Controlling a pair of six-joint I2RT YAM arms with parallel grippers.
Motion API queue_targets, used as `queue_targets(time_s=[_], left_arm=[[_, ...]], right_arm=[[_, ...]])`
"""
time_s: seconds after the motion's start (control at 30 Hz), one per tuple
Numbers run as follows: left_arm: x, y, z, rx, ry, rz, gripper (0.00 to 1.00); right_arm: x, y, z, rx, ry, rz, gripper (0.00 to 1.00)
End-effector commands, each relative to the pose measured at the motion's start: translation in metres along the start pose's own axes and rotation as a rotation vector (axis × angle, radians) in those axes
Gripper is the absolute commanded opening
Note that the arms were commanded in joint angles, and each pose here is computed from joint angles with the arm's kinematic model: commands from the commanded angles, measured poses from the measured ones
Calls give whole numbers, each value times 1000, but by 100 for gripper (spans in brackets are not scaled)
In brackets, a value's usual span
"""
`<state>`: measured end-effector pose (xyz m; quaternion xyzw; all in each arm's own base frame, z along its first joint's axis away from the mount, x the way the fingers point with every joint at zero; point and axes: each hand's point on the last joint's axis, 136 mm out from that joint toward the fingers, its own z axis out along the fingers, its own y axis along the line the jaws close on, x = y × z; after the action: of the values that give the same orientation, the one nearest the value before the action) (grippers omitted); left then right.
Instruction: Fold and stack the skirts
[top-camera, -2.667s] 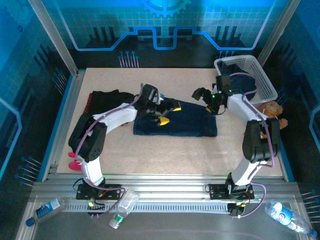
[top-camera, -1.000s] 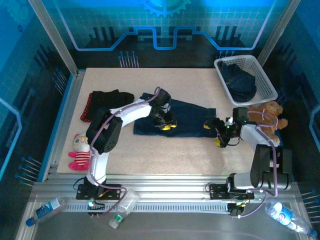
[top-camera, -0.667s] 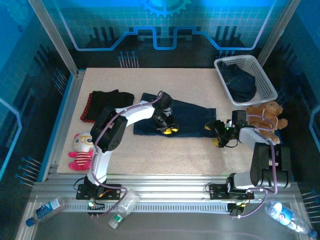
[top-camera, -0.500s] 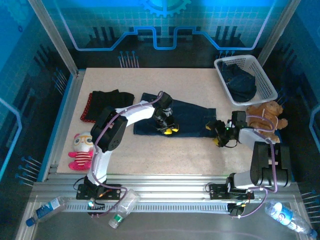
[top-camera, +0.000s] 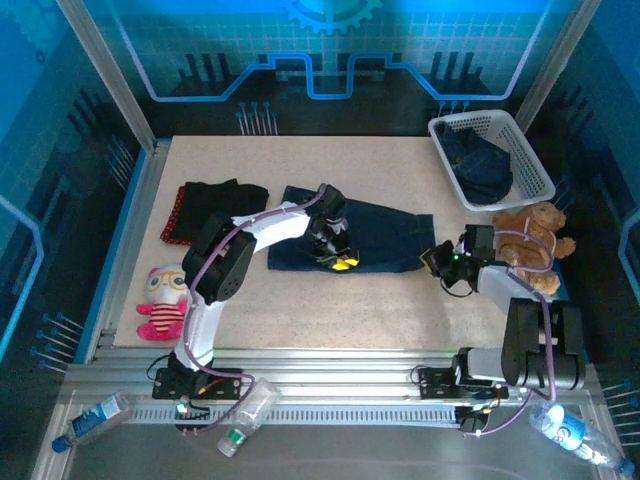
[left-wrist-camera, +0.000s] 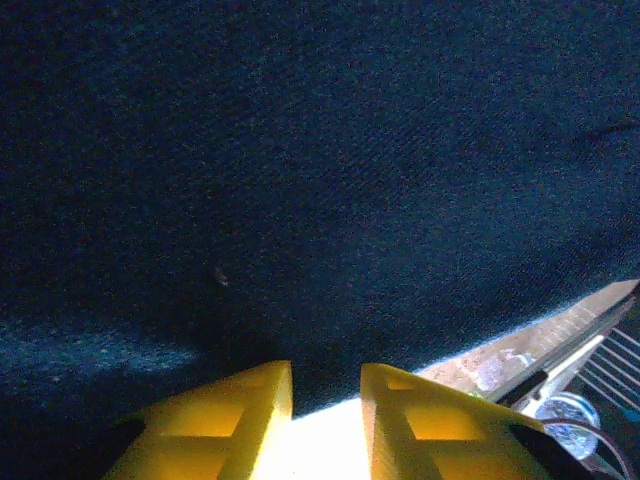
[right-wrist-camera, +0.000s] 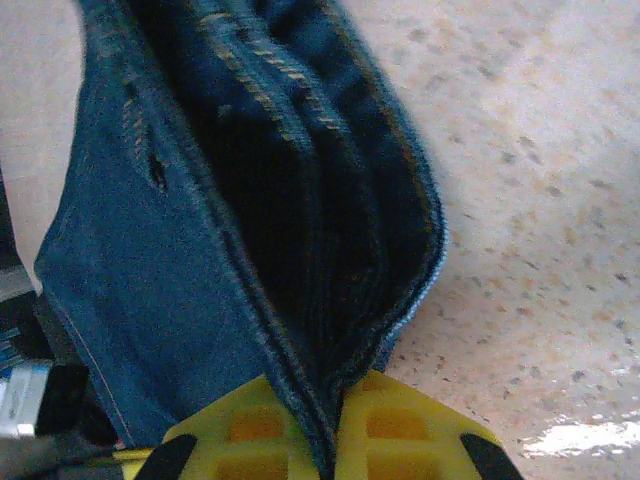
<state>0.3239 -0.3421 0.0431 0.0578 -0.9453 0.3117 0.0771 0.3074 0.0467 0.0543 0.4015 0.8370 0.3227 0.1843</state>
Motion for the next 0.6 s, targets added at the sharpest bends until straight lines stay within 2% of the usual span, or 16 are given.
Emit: queue_targets(time_s=[0.0, 0.17, 0.3, 0.4, 0.5, 0.57], left_arm=[[10, 2, 13, 21, 59, -23, 20], [16, 15, 37, -7, 128, -49, 14], [22, 25, 40, -44, 143, -38, 14], [20, 21, 38, -28, 133, -29, 14], [13, -2, 19, 26, 81, 9, 19], [4, -29, -16, 119, 11, 41, 28]], right_arm=[[-4, 8, -6, -17, -51, -78, 0], [-6, 26, -10, -8, -78, -170, 0], [-10, 39, -12, -7, -96, -238, 0], [-11, 66, -16, -39, -123, -373, 0], [-1, 105, -23, -58, -147, -568, 0], [6, 126, -26, -48, -158, -684, 0]])
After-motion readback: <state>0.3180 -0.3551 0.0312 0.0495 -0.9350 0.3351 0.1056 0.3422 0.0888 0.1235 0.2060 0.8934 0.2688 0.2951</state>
